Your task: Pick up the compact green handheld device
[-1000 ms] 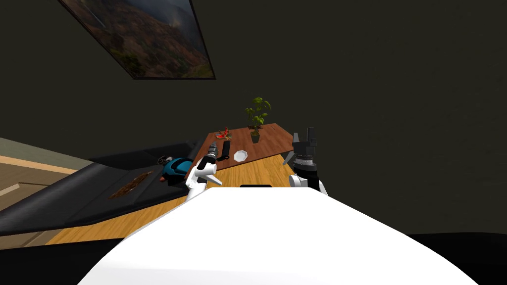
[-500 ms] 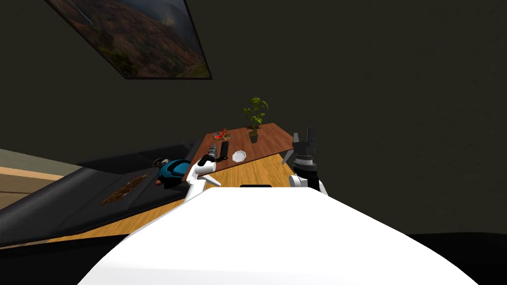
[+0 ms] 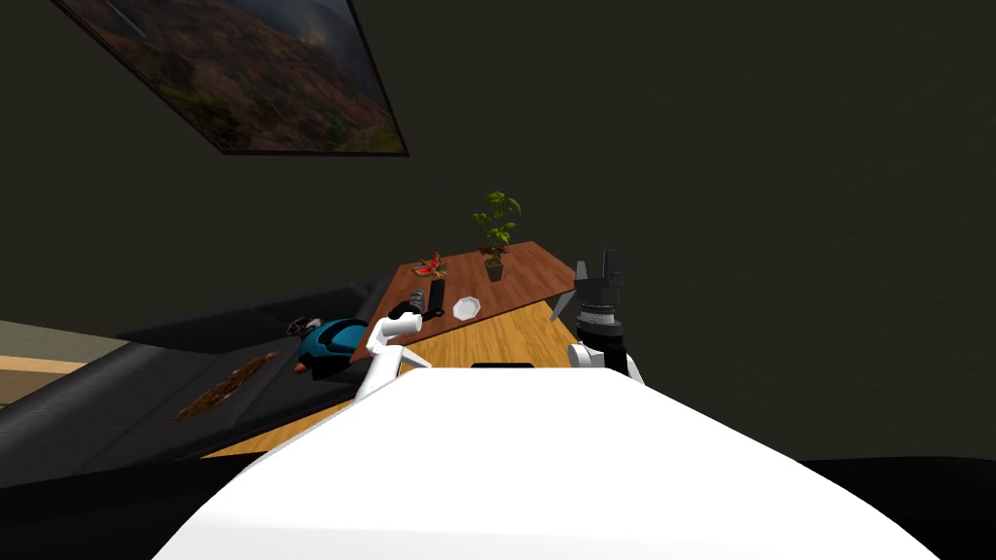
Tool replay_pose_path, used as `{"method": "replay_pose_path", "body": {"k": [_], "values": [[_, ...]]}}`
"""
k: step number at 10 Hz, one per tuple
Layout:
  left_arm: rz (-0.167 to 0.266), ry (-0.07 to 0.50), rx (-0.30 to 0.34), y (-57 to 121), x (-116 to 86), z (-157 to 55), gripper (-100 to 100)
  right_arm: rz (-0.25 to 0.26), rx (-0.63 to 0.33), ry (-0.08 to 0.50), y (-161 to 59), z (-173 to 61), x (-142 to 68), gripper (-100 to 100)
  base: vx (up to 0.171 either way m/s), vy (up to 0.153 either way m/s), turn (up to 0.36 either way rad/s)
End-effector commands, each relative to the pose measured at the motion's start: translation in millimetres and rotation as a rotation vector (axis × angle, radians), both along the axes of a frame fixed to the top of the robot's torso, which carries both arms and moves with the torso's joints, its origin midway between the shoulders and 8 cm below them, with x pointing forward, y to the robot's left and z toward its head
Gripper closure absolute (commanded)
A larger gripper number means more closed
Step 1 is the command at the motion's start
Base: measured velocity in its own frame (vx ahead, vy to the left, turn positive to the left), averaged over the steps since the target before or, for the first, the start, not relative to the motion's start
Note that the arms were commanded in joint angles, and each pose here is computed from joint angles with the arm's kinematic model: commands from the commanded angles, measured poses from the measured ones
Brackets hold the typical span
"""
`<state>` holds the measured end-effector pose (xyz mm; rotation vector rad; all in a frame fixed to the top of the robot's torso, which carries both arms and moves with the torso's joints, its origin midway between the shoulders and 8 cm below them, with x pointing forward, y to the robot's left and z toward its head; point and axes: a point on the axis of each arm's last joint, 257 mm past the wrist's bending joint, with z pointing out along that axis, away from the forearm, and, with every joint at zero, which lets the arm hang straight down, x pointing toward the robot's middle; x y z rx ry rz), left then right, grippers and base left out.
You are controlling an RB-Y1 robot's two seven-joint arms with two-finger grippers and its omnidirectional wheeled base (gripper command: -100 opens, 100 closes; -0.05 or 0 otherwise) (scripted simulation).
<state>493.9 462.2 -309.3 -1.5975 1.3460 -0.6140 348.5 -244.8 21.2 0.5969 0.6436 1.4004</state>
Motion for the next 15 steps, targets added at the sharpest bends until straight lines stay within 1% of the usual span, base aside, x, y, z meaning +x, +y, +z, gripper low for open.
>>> {"method": "replay_pose_path", "body": {"k": [1, 2, 3, 4, 5, 6, 7, 8, 9, 10, 11, 12, 13, 14, 15], "values": [[0.021, 0.059, -0.020, 7.3, -4, -16, -100, 0.000, 0.000, 0.000, 0, 0, 0, 0, 0.004, 0.002, -0.042], [0.024, 0.071, -0.023, 7.4, -6, -18, -100, 0.000, 0.000, 0.000, 0, 0, 0, 0, 0.001, 0.001, 0.012], [0.046, 0.107, -0.042, 16.3, -5, -27, -100, 0.000, 0.000, 0.000, 0, 0, 0, 0, 0.004, 0.000, -0.078], [0.053, 0.135, -0.050, 16.8, -10, -34, -100, 0.000, 0.000, 0.000, 0, 0, 0, 0, 0.005, 0.004, -0.054], [0.054, 0.142, -0.052, 16.8, -11, -36, -100, 0.000, 0.000, 0.000, 0, 0, 0, 0, 0.000, 0.000, 0.000], [0.077, 0.185, -0.074, 24.7, -13, -45, -100, 0.000, 0.000, 0.000, 0, 0, 0, 0, 0.005, 0.003, -0.064], [0.084, 0.211, -0.081, 24.7, -17, -52, -100, 0.000, 0.000, 0.000, 0, 0, 0, 0, 0.007, 0.005, -0.056], [0.102, 0.240, -0.101, 30.9, -17, -55, -100, 0.000, 0.000, 0.000, 0, 0, 0, 0, 0.011, 0.008, -0.072], [0.112, 0.280, -0.113, 31.1, -25, -67, -100, 0.000, 0.000, 0.000, 0, 0, 0, 0, 0.010, 0.009, -0.048], [0.129, 0.306, -0.132, 36.2, -24, -69, -100, 0.000, 0.000, 0.000, 0, 0, 0, 0, 0.013, 0.011, -0.082], [0.138, 0.344, -0.144, 36.0, -33, -80, -100, 0.000, 0.000, 0.000, 0, 0, 0, 0, 0.011, 0.013, -0.036], [0.152, 0.366, -0.163, 40.1, -31, -81, -100, 0.000, 0.000, 0.000, 0, 0, 0, 0, 0.015, 0.014, -0.066], [0.162, 0.407, -0.176, 39.3, -41, -92, -100, 0.000, 0.000, 0.000, 0, 0, 0, 0, 0.013, 0.015, -0.039], [0.176, 0.432, -0.197, 42.5, -41, -94, -100, 0.000, 0.000, 0.000, 0, 0, 0, 0, 0.018, 0.016, -0.062], [0.185, 0.470, -0.210, 41.1, -50, -102, -100, 0.000, 0.000, 0.000, 0, 0, 0, 0, 0.016, 0.018, -0.032]]}}
